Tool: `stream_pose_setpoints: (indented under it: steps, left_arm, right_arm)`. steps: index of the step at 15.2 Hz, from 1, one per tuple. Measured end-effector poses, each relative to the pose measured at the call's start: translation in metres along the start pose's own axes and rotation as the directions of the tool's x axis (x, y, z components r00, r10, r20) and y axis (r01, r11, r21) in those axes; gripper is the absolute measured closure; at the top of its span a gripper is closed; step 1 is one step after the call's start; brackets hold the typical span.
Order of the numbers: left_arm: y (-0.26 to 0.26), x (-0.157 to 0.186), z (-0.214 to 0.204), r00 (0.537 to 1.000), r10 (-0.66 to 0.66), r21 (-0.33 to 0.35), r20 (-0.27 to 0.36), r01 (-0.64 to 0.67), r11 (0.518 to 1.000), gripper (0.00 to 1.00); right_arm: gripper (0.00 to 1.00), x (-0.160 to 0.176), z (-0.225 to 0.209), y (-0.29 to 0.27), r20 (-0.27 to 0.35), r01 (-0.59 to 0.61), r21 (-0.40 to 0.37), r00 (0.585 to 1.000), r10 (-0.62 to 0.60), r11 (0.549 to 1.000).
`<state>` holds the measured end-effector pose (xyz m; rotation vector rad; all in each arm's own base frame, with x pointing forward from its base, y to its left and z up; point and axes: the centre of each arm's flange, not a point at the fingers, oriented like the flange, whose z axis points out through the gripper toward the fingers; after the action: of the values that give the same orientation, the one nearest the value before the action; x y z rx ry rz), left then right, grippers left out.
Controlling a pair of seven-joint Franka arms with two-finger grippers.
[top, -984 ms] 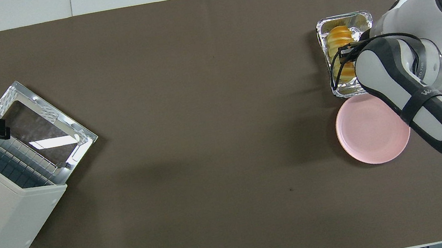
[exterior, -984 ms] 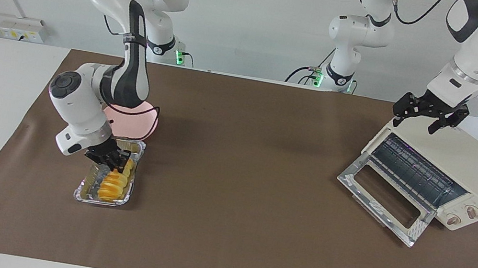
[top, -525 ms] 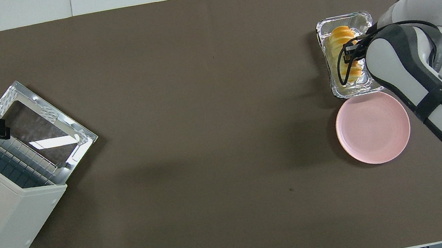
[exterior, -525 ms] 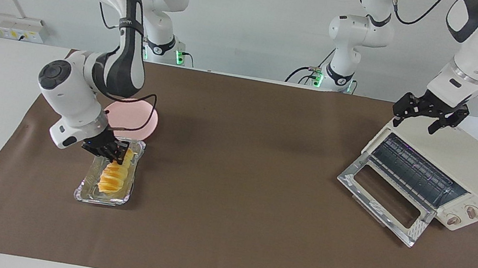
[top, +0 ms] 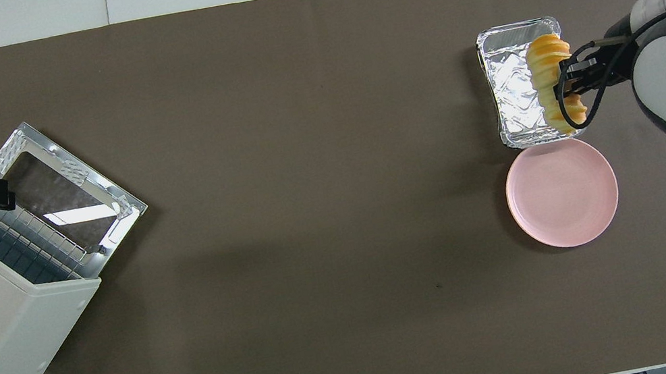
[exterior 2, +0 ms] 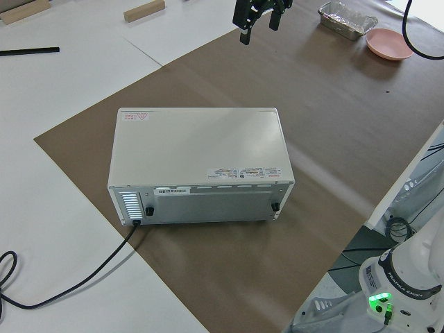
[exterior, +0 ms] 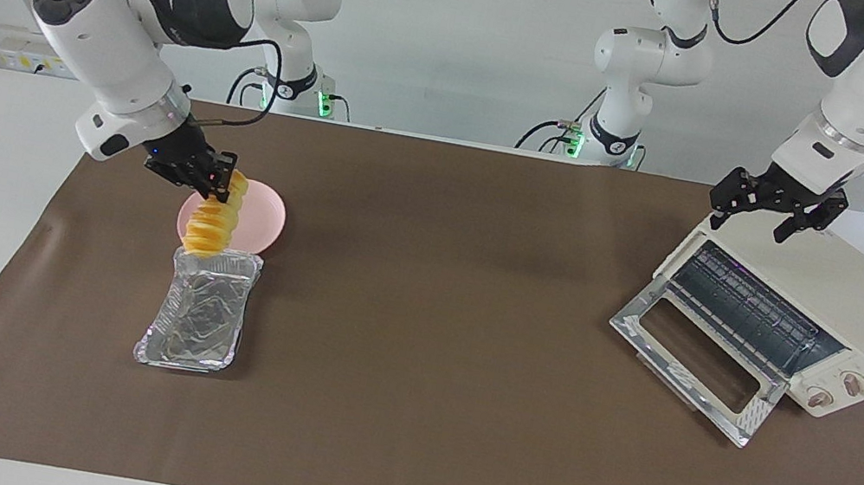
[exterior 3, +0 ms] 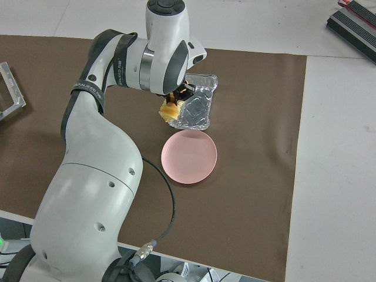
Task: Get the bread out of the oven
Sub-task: 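Move the bread onto the pink plate with the right gripper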
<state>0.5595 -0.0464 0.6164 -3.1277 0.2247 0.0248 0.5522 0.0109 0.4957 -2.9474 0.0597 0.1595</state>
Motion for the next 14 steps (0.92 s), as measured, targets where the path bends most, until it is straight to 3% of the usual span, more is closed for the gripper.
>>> stream_pose_setpoints:
  steps: [3, 8, 14]
  left_arm:
    - [0.0, 0.0, 0.0, 1.0, 0.0, 0.0, 0.0, 0.0, 1.0, 0.0]
    - [0.0, 0.0, 0.0, 1.0, 0.0, 0.0, 0.0, 0.0, 1.0, 0.0]
    - [0.0, 0.0, 0.0, 1.0, 0.0, 0.0, 0.0, 0.0, 1.0, 0.0]
  right_arm:
    - [0.78, -0.034, 0.025, 0.007, 0.037, -0.011, 0.003, 0.999, 0.011, 1.0]
    - [0.78, -0.066, 0.076, 0.023, 0.043, -0.03, -0.012, 0.999, 0.031, 0.999]
    - [0.78, -0.077, 0.121, 0.048, -0.021, -0.005, -0.023, 1.0, 0.004, 1.0]
